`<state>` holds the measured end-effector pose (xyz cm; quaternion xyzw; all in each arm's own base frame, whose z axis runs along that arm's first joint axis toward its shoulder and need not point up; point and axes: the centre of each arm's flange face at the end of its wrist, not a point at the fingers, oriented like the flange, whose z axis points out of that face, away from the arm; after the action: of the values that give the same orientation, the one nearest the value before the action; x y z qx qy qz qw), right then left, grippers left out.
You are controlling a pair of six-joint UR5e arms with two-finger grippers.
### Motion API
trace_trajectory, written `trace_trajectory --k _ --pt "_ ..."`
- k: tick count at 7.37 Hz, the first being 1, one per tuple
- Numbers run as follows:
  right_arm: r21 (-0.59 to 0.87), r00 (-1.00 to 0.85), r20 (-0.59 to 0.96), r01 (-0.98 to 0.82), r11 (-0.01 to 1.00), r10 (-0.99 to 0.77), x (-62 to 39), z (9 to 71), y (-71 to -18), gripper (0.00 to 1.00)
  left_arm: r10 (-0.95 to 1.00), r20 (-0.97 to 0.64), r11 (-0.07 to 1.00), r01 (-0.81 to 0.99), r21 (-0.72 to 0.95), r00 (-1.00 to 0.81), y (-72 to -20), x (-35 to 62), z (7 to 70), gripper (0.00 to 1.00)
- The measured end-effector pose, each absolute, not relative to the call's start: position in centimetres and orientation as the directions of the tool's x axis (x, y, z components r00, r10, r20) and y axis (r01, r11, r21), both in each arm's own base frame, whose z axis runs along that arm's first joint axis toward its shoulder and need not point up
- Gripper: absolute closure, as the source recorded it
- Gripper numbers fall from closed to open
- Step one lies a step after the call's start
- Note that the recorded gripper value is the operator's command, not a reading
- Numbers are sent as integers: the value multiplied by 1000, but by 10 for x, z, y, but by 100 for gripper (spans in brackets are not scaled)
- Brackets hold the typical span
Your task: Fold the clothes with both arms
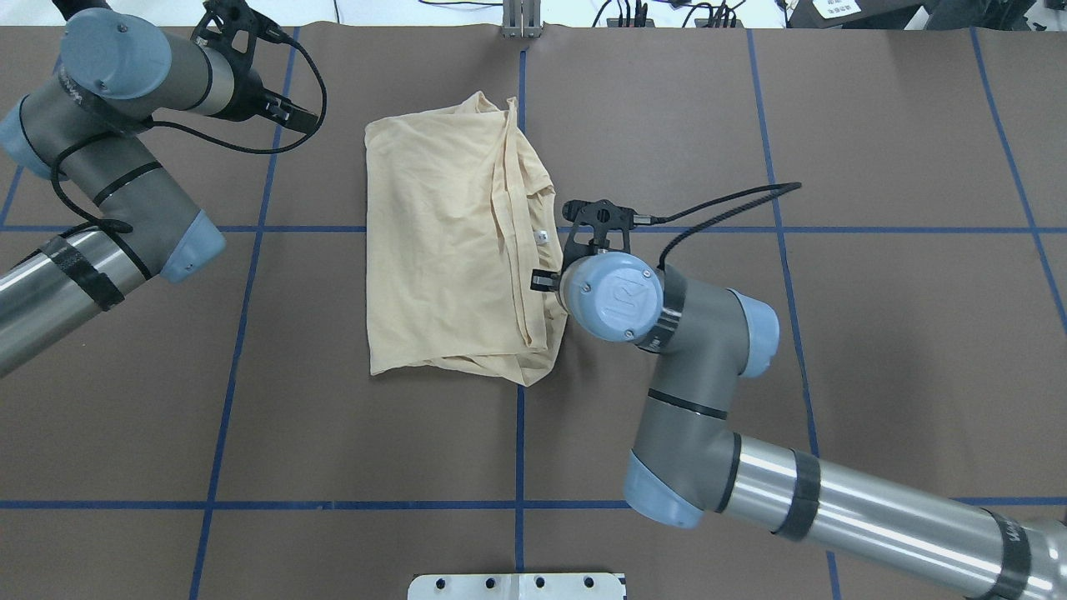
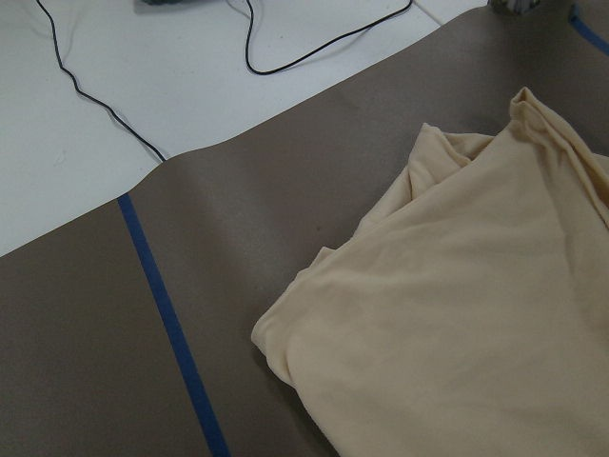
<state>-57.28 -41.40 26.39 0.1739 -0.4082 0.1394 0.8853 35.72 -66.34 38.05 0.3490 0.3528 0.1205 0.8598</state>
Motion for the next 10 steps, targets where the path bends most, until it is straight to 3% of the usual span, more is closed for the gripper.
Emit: trace_trajectory --k 2,3,6,10 --pt "208 627 775 -380 901 85 -567 268 -388 100 454 -523 728 38 684 721 -663 358 381 0" --pt "212 624 777 -382 900 82 -568 267 -382 1 454 -523 728 38 684 721 -663 358 381 0" --pt "234 627 777 -380 895 63 -565 261 -384 0 455 -524 727 38 685 720 -663 359 380 0" --pt "282 703 708 -371 885 69 -624 209 -459 0 456 -524 728 38 685 719 -662 359 380 0"
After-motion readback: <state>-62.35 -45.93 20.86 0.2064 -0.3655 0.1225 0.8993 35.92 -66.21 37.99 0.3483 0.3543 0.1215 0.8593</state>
